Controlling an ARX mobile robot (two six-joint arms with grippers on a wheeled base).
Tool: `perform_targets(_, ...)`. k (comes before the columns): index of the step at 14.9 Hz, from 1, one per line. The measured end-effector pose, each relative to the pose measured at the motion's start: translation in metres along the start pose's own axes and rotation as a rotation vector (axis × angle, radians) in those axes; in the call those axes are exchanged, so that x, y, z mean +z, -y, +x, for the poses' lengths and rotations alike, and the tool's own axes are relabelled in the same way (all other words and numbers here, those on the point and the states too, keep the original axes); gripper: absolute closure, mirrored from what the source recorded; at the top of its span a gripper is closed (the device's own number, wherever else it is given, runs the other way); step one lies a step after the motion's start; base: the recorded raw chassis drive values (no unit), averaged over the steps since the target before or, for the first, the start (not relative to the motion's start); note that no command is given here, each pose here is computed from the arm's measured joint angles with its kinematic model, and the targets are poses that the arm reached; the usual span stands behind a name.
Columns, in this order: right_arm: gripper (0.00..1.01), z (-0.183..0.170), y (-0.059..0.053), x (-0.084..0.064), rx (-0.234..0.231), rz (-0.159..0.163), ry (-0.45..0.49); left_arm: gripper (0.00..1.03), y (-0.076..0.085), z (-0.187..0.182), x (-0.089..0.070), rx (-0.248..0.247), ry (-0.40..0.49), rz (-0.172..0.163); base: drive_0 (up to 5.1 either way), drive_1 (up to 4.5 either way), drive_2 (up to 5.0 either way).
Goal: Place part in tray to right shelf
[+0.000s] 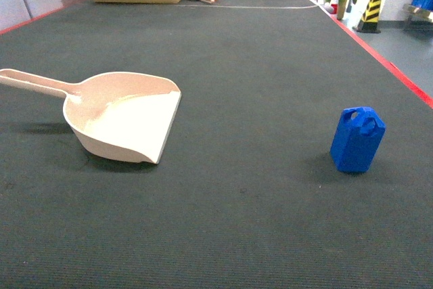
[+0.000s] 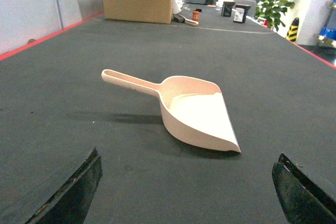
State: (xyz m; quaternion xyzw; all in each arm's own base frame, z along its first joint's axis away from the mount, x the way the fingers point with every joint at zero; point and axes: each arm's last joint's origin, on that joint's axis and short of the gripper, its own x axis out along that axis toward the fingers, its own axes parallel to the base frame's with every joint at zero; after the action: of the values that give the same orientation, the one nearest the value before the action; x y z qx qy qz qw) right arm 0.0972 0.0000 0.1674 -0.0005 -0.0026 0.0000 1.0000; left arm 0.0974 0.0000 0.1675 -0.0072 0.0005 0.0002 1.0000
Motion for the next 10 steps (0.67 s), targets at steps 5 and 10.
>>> perform_targets(5,0.03,0.0000,0.0000,0.0000,0.000,0.000,0.000,0.05,0.0000,0.0000,0.0000,0.000,0.000,0.000,0.0,0.00,0.0)
perform_targets(10,0.03,0.0000,0.0000,0.0000,0.000,0.000,0.000,0.05,0.0000,0.0000,0.0000,0.000,0.000,0.000,0.0,0.00,0.0)
